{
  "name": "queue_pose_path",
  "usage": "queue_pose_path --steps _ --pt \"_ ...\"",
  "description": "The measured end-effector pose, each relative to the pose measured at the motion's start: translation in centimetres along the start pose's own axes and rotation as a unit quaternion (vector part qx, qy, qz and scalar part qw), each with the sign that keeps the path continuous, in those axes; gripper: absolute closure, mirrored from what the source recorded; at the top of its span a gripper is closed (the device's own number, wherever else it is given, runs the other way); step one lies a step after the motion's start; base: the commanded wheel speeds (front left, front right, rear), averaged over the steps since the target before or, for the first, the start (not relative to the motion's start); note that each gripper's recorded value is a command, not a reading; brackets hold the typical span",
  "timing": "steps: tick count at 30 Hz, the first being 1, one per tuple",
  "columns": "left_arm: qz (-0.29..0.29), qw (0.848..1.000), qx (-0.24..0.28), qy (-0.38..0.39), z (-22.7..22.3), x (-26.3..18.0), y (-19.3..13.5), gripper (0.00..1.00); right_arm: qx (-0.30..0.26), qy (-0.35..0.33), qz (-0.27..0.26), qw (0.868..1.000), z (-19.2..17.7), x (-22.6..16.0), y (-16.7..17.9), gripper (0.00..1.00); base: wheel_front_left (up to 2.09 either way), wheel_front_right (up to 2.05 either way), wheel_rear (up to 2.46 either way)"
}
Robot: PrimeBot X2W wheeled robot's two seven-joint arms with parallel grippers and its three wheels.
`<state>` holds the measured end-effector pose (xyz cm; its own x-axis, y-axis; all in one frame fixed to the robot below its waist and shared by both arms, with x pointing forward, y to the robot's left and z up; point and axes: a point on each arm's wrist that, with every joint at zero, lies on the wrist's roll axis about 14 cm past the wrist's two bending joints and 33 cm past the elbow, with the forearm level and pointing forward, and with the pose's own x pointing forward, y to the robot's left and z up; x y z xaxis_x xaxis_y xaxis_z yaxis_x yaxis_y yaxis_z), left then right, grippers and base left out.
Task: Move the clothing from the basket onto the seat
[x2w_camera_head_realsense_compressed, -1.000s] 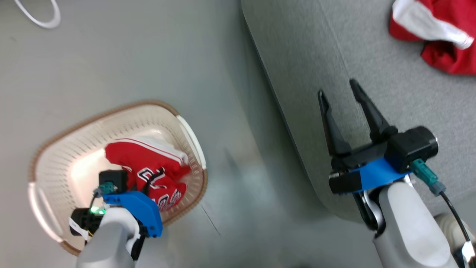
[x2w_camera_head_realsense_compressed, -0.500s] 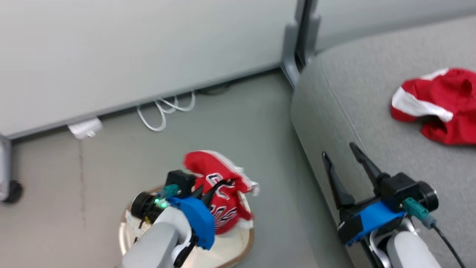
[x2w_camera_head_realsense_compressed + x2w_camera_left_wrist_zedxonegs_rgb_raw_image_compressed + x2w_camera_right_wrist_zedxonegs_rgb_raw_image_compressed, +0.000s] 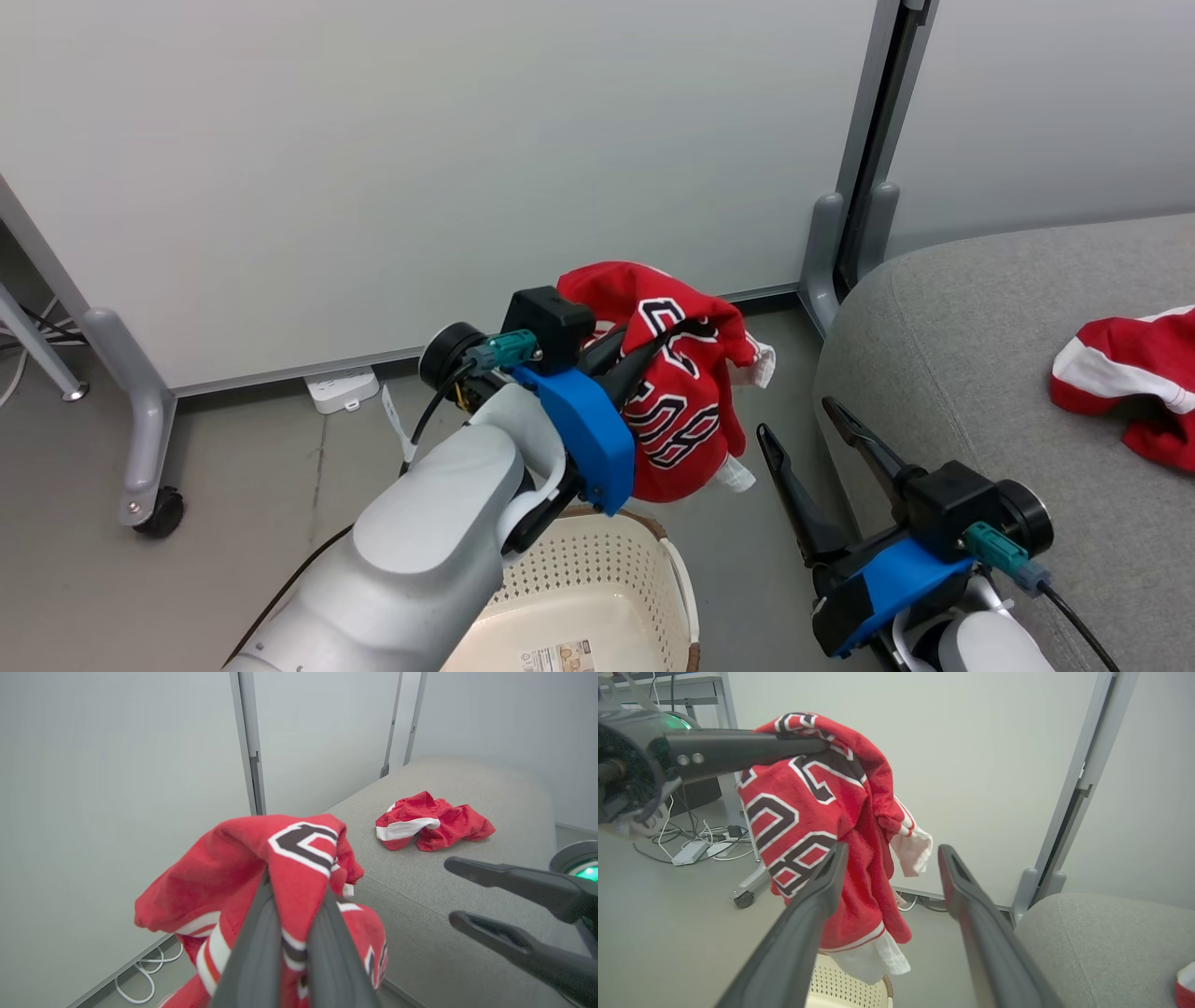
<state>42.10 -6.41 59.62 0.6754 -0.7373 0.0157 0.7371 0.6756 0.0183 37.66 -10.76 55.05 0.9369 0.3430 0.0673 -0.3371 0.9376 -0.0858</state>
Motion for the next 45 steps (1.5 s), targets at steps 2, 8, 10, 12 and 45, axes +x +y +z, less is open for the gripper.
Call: queue_pose_path --steps 2,8,10,12,45 --pt "-0.006 1.0 0.005 -0.006 0.8 0.3 -0.4 1.0 0.001 0.001 0.001 1.0 0.0 0.0 0.1 0.0 0.0 0.0 0.0" --pt "-0.009 1.0 0.008 -0.006 1.2 0.7 -0.8 1.0 0.005 0.004 0.003 1.0 -0.3 -0.2 0.3 0.0 0.0 0.0 0.0" --pt "-0.013 1.0 0.007 -0.003 0.9 0.8 -1.0 1.0 0.008 0.008 0.004 1.0 -0.5 -0.2 0.5 0.0 0.0 0.0 0.0" --pt "-0.015 1.0 0.003 0.001 0.5 0.9 -1.2 1.0 0.011 0.016 0.01 1.0 -0.9 -0.2 0.9 0.0 0.0 0.0 0.0" --pt "-0.024 0.999 -0.03 0.008 -1.0 0.5 -2.2 1.0 -0.025 0.11 0.121 0.986 -5.1 5.3 5.7 1.0 0.0 0.0 0.0"
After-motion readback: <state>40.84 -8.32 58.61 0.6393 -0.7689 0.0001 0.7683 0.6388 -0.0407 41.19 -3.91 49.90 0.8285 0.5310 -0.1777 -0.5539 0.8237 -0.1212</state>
